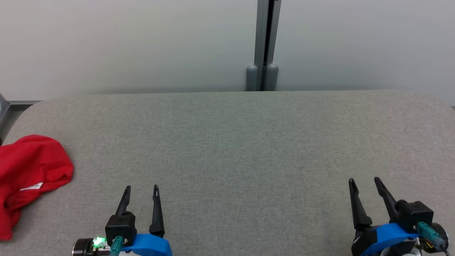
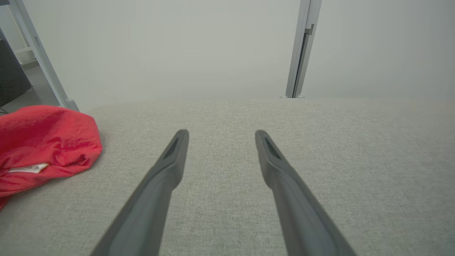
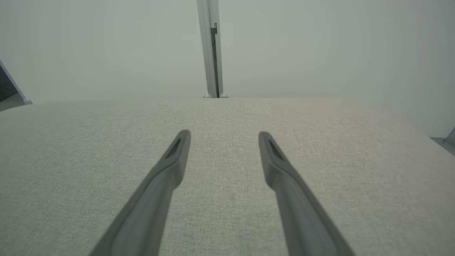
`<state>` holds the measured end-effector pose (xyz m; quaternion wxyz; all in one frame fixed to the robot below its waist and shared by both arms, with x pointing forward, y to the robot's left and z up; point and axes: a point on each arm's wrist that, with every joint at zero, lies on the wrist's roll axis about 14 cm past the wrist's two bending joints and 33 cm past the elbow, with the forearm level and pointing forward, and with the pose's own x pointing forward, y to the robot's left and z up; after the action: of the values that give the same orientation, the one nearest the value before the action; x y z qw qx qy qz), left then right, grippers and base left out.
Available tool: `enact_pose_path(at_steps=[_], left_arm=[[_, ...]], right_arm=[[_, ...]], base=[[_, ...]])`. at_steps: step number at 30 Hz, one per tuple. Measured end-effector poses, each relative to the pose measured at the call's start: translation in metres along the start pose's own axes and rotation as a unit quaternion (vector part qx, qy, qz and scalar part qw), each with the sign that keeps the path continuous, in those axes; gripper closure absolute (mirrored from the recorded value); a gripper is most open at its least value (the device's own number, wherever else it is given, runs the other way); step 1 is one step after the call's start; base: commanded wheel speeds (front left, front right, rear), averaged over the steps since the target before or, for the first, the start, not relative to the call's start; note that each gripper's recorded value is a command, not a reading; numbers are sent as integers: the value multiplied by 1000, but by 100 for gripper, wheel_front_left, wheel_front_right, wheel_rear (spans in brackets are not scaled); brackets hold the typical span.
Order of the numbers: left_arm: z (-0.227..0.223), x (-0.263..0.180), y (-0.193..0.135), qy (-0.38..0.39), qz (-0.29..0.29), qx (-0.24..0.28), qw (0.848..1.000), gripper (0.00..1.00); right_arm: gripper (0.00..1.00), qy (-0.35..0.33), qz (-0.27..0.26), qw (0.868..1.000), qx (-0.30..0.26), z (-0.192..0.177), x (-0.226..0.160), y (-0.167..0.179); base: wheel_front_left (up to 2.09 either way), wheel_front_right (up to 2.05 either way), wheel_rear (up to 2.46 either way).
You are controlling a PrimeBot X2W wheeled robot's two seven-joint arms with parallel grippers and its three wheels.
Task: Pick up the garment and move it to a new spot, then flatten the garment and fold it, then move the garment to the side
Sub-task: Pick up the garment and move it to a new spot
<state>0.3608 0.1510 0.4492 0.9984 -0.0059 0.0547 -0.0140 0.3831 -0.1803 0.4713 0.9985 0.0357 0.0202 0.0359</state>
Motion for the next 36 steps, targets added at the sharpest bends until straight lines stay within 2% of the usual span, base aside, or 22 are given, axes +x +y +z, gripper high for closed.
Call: enact_pose_path(at_steps=[16,17,28,36], left_arm=[[-9,-44,68,6,115,-8,993,0],[-13,-54,79,11,136,-11,991,0],[-27,-103,130,28,241,-23,970,0],[-35,-130,156,42,299,-28,953,0]], right_arm=[[0,14,130,991,-7,-10,28,88],[0,17,150,988,-7,-12,31,102],[0,36,246,968,-6,-26,38,169],[0,56,298,953,-4,-41,37,202]], base=[[0,0,0],[0,0,0],[0,0,0],[0,0,0]])
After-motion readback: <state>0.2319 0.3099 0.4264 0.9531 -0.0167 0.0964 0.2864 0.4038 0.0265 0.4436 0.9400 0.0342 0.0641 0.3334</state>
